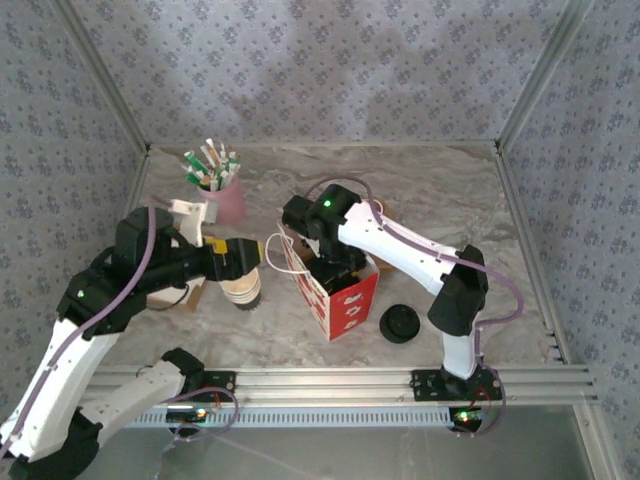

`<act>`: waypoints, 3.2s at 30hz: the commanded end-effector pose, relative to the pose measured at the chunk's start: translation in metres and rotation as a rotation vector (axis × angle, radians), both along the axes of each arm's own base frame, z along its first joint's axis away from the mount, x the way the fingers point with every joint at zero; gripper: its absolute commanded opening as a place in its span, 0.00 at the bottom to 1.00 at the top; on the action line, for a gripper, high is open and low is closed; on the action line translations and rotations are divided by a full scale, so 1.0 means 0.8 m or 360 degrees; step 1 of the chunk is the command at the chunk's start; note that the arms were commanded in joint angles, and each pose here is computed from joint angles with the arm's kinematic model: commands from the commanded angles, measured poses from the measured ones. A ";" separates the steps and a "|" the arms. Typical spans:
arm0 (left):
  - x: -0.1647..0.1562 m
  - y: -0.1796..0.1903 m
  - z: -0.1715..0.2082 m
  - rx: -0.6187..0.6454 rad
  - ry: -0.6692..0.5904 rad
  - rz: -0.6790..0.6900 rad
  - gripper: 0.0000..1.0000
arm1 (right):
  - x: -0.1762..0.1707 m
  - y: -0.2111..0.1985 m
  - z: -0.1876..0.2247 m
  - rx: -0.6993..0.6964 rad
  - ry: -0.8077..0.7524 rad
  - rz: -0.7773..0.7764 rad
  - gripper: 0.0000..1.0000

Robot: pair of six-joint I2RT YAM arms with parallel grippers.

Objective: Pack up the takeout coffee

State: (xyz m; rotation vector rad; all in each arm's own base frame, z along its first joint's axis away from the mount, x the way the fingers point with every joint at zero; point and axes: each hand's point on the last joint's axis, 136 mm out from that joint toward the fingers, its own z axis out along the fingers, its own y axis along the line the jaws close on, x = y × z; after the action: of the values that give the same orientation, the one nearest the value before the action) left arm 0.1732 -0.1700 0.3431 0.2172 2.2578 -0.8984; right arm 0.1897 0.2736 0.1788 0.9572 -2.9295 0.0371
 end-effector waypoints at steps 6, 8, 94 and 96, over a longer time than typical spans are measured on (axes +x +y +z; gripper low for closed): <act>-0.006 0.000 0.004 0.0277 -0.0087 -0.0034 0.98 | -0.006 -0.008 0.009 0.0047 0.0013 0.0016 0.61; -0.007 -0.003 0.003 0.0300 -0.0087 -0.0051 0.97 | -0.005 -0.008 0.009 0.0052 0.0009 0.0015 0.61; 0.006 -0.017 -0.018 0.0319 -0.0072 -0.0049 0.96 | 0.002 -0.010 -0.011 0.0171 -0.0081 0.0025 0.61; 0.006 -0.016 -0.018 0.0319 -0.0073 -0.0045 0.96 | 0.002 -0.010 -0.011 0.0174 -0.0085 0.0025 0.61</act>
State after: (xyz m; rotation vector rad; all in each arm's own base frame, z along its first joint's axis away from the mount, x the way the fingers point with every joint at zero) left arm 0.1746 -0.1808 0.3260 0.3486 2.3338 -0.6786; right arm 0.1904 0.2711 0.1653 0.9903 -2.9865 -0.1007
